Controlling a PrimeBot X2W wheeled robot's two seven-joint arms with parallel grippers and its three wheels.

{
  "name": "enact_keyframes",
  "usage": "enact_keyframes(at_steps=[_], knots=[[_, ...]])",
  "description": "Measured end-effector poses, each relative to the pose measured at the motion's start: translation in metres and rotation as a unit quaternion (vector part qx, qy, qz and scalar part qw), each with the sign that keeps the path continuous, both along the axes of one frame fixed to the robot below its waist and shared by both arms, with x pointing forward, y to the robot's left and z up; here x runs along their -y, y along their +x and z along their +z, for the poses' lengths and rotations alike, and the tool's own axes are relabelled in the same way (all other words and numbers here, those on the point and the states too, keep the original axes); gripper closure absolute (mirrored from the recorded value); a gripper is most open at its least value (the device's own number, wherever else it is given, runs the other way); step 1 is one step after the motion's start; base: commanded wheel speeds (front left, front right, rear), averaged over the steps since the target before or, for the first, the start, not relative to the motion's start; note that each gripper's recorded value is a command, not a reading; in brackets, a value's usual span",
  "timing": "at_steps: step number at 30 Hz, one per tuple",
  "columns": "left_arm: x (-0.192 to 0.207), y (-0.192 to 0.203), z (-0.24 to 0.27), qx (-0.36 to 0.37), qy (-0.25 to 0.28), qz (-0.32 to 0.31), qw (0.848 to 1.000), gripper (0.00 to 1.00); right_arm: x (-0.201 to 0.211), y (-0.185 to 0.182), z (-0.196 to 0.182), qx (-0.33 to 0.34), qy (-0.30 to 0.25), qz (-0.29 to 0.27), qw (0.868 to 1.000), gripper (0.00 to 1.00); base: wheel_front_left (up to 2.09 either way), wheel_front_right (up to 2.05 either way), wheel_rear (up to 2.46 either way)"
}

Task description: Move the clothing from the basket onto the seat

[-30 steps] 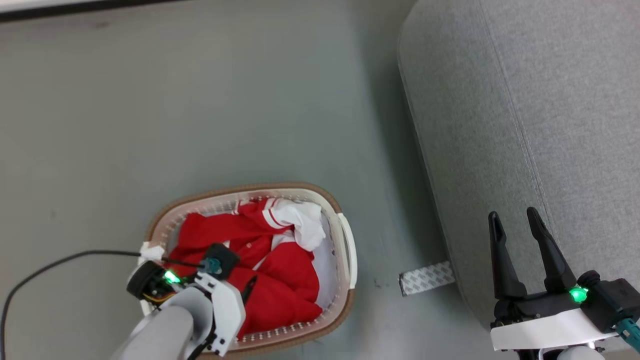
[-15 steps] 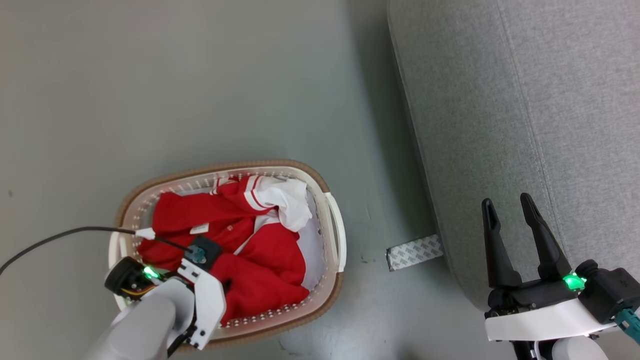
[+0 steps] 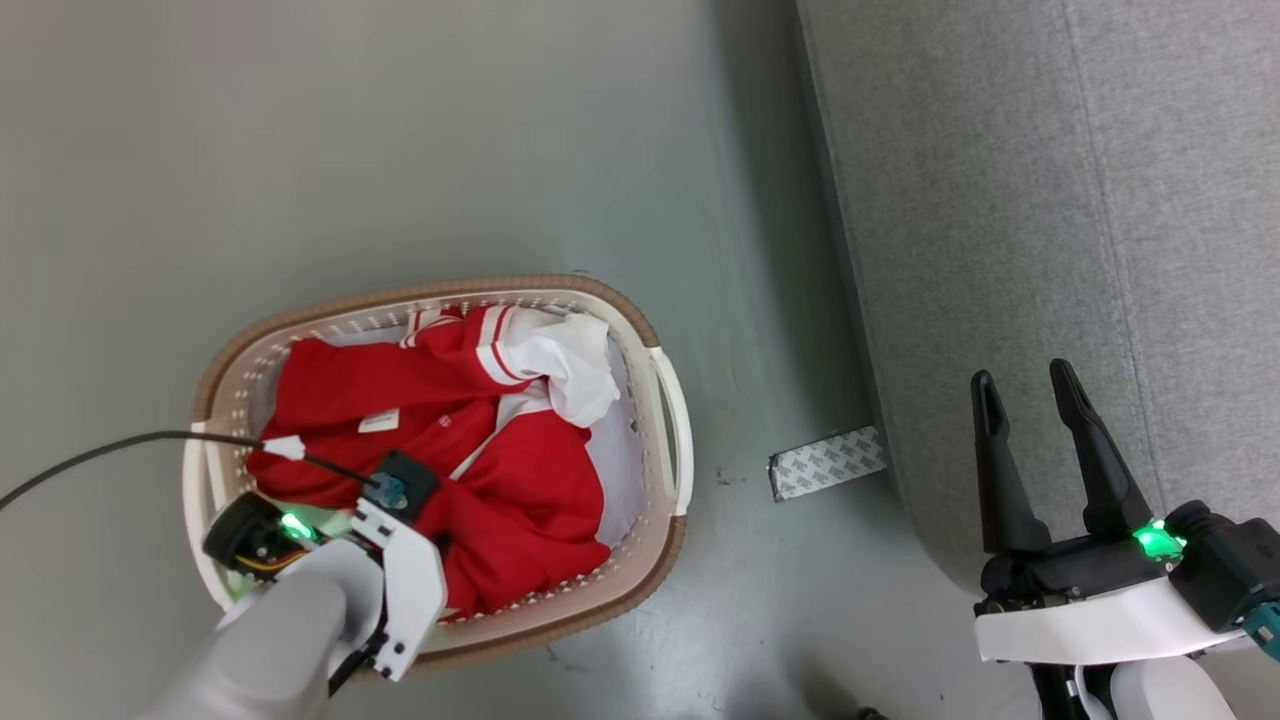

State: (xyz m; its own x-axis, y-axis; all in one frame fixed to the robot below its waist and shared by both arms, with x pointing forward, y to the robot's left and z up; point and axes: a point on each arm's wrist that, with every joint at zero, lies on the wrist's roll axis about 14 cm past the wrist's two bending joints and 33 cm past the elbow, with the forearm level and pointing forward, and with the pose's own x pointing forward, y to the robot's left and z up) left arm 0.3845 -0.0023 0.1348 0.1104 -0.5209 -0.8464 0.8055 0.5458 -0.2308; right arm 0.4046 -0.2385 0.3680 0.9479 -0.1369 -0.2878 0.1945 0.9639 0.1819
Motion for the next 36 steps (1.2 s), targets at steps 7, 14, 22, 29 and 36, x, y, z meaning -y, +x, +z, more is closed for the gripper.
enact_keyframes(at_steps=[7,14,22,29,36], knots=[[0.013,0.002,0.022,-0.002,-0.049,0.055,0.997,1.00,-0.004,0.004,0.004,0.009,0.002,0.007,1.000,0.00,0.00,0.00,0.00],[0.023,0.005,0.076,0.018,-0.125,0.135,0.983,1.00,-0.012,0.004,0.030,0.043,0.006,0.018,0.999,0.00,0.00,0.00,0.00],[0.013,0.003,0.153,0.064,-0.179,0.170,0.967,1.00,-0.025,-0.015,0.060,0.077,0.008,0.033,0.996,0.00,0.00,0.00,0.00],[-0.003,0.005,0.224,0.133,-0.214,0.195,0.948,1.00,-0.041,-0.038,0.080,0.102,0.015,0.052,0.993,0.00,0.00,0.00,0.00],[-0.015,0.005,0.300,0.219,-0.245,0.209,0.921,1.00,-0.060,-0.048,0.102,0.135,0.015,0.083,0.987,0.00,0.00,0.00,0.00]])
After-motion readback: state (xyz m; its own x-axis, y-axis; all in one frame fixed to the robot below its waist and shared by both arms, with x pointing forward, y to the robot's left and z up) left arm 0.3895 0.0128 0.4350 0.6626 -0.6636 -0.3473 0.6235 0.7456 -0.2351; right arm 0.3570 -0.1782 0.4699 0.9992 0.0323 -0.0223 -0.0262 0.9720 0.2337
